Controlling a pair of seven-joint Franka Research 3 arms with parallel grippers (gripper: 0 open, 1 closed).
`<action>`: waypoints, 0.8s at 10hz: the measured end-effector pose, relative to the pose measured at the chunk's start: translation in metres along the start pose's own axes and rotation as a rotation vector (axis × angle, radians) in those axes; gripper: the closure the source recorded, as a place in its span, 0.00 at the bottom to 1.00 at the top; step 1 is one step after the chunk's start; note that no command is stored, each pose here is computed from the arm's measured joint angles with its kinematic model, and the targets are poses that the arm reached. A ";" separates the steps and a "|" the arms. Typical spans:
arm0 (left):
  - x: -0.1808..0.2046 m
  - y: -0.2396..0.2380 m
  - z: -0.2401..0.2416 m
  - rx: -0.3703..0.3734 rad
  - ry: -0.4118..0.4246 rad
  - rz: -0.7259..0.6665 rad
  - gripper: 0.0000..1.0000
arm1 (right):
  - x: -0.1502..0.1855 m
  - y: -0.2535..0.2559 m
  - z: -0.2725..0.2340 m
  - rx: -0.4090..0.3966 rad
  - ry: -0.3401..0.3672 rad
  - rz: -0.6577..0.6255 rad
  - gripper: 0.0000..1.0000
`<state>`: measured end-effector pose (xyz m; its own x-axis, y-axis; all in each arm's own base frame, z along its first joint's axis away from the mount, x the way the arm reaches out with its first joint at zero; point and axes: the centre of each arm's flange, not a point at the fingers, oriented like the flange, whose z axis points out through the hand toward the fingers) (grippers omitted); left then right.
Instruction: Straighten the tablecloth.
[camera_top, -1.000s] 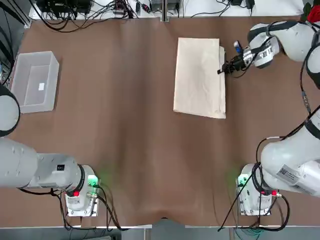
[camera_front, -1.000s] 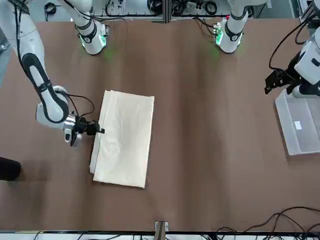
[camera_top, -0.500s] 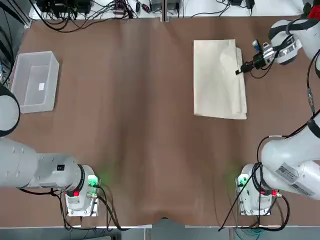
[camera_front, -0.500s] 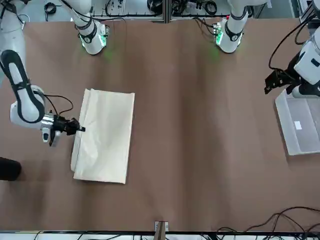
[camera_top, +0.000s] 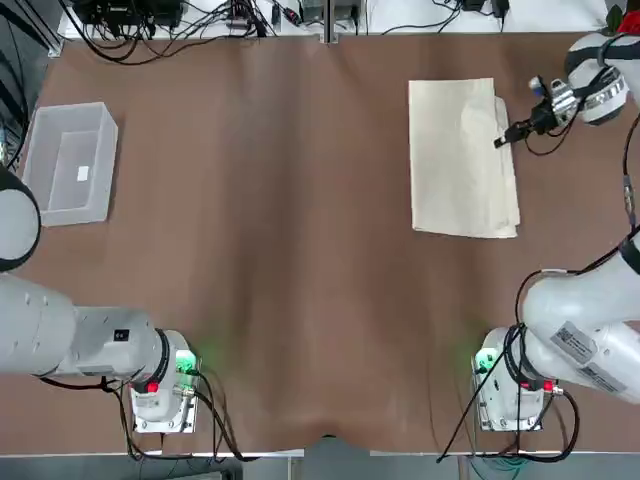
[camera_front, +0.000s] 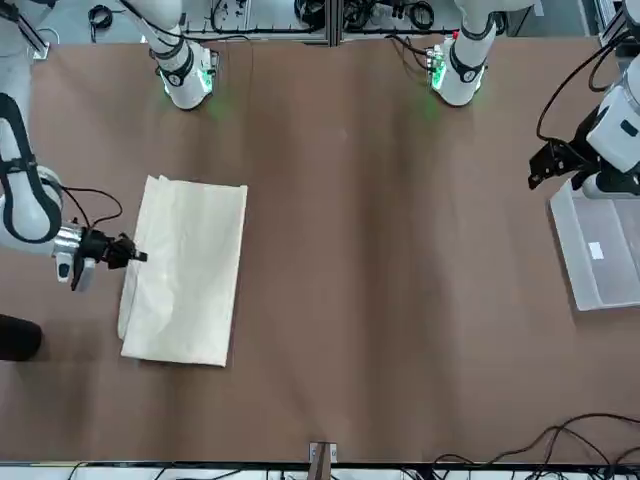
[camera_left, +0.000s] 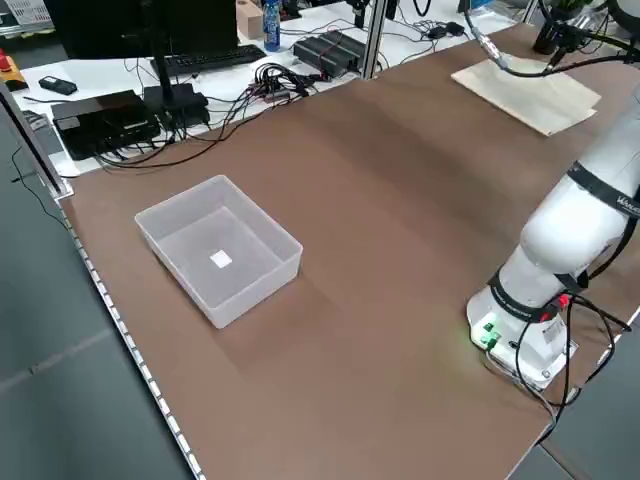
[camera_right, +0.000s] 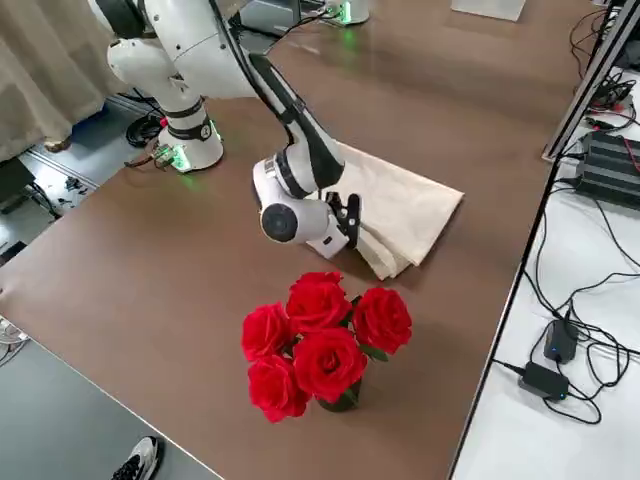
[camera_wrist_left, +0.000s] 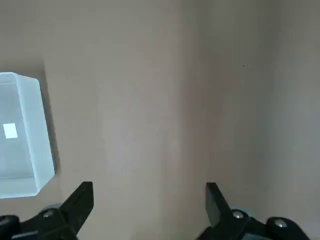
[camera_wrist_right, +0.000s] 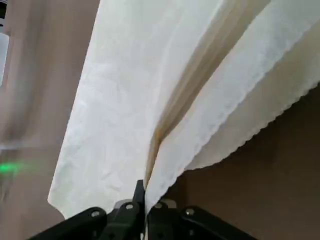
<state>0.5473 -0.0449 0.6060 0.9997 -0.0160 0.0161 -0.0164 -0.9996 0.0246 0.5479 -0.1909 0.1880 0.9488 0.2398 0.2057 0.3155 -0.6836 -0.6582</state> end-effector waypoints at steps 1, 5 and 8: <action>0.000 0.000 0.000 0.000 0.000 0.000 0.01 | -0.004 0.005 -0.010 -0.004 -0.002 0.000 0.96; 0.000 0.000 0.001 0.000 -0.002 0.000 0.01 | -0.013 0.023 -0.018 -0.011 -0.015 0.003 0.64; 0.001 0.000 0.003 0.000 -0.005 0.000 0.01 | -0.001 0.023 -0.036 -0.056 -0.037 -0.041 0.19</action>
<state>0.5485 -0.0452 0.6034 0.9998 -0.0166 0.0112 -0.0169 -0.9996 0.0247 0.5546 -0.2317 0.1980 0.9339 0.2931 0.2045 0.3559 -0.7099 -0.6078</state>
